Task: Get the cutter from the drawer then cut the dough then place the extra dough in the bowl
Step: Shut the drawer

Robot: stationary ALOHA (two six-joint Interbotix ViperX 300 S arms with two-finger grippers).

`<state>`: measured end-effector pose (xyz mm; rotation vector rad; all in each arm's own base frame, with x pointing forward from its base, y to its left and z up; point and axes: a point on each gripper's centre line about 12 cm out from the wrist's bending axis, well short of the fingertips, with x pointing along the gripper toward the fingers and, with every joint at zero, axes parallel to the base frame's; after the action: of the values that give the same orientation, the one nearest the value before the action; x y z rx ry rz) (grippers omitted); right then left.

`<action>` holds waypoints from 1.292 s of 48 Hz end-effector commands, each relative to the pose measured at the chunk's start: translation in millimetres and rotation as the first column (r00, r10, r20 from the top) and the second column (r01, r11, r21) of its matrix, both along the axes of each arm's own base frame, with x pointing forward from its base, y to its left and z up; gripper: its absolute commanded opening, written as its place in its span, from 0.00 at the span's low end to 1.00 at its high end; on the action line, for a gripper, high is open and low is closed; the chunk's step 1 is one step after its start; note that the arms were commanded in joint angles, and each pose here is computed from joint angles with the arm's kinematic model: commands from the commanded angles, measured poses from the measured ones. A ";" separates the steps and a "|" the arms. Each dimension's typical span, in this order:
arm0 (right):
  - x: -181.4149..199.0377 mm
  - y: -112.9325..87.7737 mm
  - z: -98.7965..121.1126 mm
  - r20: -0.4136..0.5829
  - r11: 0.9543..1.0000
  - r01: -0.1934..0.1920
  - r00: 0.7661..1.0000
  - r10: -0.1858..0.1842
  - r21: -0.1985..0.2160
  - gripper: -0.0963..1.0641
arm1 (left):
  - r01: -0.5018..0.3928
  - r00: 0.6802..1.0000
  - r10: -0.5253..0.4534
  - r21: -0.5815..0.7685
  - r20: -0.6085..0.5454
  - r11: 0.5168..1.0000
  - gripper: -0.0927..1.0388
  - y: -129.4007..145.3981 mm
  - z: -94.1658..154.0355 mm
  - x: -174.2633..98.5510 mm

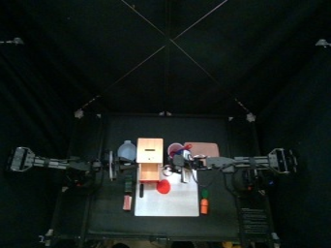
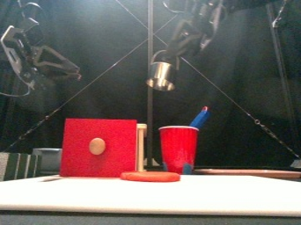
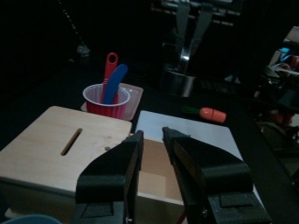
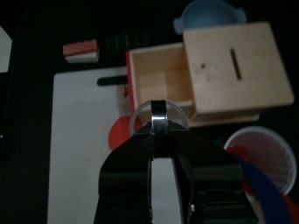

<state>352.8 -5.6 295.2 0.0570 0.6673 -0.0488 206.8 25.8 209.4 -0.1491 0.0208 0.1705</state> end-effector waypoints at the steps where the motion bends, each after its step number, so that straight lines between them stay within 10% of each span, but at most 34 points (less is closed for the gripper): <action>1: -35.0 12.0 -15.6 0.013 0.999 -0.006 1.000 0.006 0.040 0.48 | -0.028 0.999 0.028 0.002 0.017 1.000 0.69 6.0 5.2 1.8; 10: -69.1 25.4 -65.2 -0.089 0.995 0.012 0.996 -0.003 0.101 0.48 | -0.059 0.998 0.059 0.002 0.026 0.998 0.69 12.7 8.3 2.5; 27: -62.7 24.6 -111.8 -0.195 0.997 0.018 0.981 -0.004 0.069 0.49 | -0.096 0.994 0.096 0.004 0.058 0.995 0.69 21.2 20.0 6.4; 45: -38.3 27.6 -123.1 -0.217 0.998 0.009 0.976 0.005 0.061 0.74 | -0.113 0.992 0.112 0.005 0.053 0.994 0.69 24.7 18.7 5.1; 62: -1.2 31.2 -79.2 -0.083 0.999 -0.036 0.996 0.038 0.021 0.82 | -0.289 0.954 0.293 -0.063 0.068 0.955 0.69 63.0 36.1 4.5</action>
<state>335.1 22.5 193.4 0.0747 0.8246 -0.0234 207.6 70.8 228.9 -0.1818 -0.0384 0.3831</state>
